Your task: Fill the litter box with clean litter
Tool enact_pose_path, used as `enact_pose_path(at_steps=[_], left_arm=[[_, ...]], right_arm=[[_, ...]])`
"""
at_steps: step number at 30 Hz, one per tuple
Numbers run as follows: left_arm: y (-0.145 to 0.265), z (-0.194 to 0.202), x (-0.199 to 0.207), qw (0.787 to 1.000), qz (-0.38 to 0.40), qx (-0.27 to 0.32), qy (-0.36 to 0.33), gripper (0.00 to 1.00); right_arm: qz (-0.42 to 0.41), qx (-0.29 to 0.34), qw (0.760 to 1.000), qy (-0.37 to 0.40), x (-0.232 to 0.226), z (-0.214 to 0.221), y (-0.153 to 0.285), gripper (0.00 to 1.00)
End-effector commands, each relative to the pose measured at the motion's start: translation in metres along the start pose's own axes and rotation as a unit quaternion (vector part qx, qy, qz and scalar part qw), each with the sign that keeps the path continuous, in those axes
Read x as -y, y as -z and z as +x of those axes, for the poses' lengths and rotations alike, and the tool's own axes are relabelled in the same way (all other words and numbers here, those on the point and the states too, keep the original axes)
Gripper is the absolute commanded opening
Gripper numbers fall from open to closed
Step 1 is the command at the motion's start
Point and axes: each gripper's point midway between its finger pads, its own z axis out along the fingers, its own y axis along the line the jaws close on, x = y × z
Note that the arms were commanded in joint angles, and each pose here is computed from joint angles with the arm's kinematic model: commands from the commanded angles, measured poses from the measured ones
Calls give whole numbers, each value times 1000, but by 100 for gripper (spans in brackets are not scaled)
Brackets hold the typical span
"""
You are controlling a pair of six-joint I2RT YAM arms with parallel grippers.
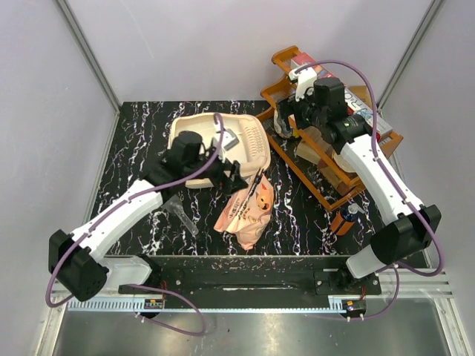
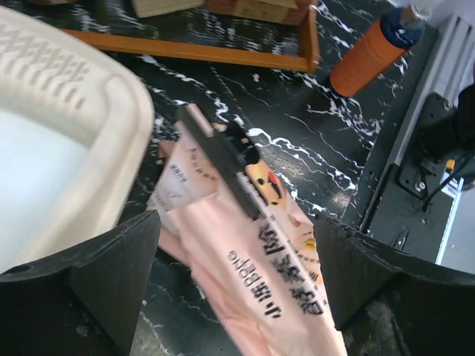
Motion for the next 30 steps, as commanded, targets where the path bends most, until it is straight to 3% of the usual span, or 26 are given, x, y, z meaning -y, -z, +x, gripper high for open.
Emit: enact_pose_path(at_steps=[1,12,14,17,18,22,26,30], left_arm=[[-19,-14,20,999,8,8,-52,88],[-28,82,30,992,-9,-126,-24,79],[-30,91,24,990,-20,-136,-21,72],[-29,87,23,990,-22,-136,-31,53],[-25,89,22,988,-17,-145,-53,36],[-10,91,15,981,-13,-164,-98,1],[10,70,-14,981,-44,-141,-128,0],[27,48,-42,968,-39,-127,-212,0]], right_arm=[[71,54,996,-14,23,-34,10,99],[36,30,998,-41,5,-6,13,99],[29,24,998,-44,2,-1,11,99],[10,22,999,-41,-4,1,13,98],[3,21,999,-32,-7,2,12,98],[-76,10,997,6,-32,9,18,100],[-135,-1,991,25,-51,16,23,100],[-165,-5,986,31,-60,17,22,100]])
